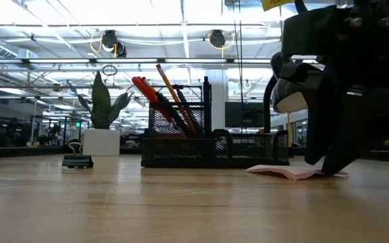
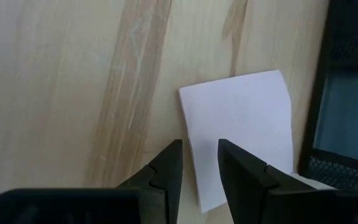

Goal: Pick and place office supplies into organizer
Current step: Put the pink sticky notes into the desk organizer

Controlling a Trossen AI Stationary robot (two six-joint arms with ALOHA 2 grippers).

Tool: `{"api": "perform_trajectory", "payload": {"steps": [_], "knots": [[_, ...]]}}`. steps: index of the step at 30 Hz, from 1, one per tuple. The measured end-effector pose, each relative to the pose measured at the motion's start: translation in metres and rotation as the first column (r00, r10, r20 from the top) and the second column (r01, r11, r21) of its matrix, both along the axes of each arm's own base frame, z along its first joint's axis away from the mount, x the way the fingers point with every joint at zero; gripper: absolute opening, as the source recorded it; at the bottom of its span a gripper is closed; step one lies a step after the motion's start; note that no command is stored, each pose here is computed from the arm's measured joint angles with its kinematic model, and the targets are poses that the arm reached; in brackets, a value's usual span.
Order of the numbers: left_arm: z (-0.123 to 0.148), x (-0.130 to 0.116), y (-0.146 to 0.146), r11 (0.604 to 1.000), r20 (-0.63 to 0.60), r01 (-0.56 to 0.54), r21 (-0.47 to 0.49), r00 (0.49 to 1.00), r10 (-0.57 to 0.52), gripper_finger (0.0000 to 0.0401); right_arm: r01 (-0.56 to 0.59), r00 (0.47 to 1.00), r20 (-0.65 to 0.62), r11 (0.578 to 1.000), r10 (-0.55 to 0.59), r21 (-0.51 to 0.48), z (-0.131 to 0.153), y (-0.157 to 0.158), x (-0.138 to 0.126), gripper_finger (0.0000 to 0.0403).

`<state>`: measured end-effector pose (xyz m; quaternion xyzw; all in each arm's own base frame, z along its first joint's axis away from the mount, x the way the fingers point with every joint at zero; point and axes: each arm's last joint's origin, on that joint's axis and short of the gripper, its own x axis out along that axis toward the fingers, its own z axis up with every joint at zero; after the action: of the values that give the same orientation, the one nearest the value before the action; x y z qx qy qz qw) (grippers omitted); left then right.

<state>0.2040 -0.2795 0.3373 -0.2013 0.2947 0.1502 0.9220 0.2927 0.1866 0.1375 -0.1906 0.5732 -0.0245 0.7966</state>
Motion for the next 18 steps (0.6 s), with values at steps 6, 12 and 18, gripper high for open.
{"api": "perform_trajectory", "payload": {"steps": [6,12,18], "knots": [[0.0,0.0,0.0,1.0,0.0,0.0,0.0,1.0,0.0,0.0124,0.005,1.0,-0.009,1.0,-0.005,-0.005,0.0,-0.003,0.001,0.0093],[0.0,0.0,0.0,1.0,0.0,0.0,0.0,1.0,0.0,0.0124,0.002,1.0,-0.014,1.0,-0.002,-0.009,-0.0001,-0.0042,0.0013,0.0093],[0.0,0.0,0.0,1.0,-0.001,0.004,0.005,1.0,-0.004,0.0124,0.01,1.0,-0.01,1.0,-0.01,-0.004,0.0001,-0.0037,0.001,0.0093]]}}
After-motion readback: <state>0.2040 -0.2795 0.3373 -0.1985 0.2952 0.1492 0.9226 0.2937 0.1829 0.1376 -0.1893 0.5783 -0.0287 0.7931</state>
